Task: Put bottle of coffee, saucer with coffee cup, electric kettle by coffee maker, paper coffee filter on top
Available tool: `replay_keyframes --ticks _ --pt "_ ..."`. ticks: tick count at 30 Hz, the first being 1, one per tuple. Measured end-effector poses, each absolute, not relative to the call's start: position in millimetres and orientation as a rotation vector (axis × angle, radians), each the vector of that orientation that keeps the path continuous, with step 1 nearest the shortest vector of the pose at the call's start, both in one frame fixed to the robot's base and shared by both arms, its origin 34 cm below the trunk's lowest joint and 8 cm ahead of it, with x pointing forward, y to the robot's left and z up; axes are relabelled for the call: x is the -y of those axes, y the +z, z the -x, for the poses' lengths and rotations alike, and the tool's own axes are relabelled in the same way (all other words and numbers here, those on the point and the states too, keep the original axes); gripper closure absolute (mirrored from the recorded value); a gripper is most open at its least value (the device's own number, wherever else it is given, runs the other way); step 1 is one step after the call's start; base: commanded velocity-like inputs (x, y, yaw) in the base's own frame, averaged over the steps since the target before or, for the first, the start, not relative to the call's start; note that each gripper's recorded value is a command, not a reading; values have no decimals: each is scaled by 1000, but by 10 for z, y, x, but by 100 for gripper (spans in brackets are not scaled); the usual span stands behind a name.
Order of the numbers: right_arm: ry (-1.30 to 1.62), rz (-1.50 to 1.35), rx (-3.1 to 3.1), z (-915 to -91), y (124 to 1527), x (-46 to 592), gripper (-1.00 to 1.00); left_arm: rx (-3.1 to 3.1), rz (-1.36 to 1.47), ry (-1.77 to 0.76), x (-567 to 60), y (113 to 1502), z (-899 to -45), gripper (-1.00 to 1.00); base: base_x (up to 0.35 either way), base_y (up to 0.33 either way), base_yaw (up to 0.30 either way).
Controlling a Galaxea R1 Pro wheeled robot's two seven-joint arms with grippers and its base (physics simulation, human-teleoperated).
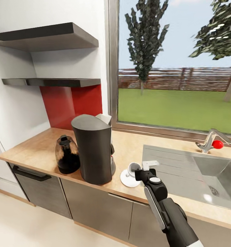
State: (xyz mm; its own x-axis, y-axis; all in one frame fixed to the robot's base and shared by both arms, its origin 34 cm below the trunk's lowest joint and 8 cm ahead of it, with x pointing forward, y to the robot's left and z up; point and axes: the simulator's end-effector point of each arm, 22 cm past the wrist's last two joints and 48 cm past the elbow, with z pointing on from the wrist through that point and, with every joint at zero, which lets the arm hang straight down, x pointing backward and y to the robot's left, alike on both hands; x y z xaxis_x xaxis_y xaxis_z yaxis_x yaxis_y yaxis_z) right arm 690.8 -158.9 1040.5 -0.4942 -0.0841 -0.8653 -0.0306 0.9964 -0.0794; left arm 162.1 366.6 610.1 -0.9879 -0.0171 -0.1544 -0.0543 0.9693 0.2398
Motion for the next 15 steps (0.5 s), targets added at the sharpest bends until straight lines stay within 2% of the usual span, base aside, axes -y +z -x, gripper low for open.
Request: replay_keyframes --ticks 15 --pt "-59 80 -2072 -6913 10475 1580 100 -2967 54 365 -3663 6101 -1622 -100 0 0 0"
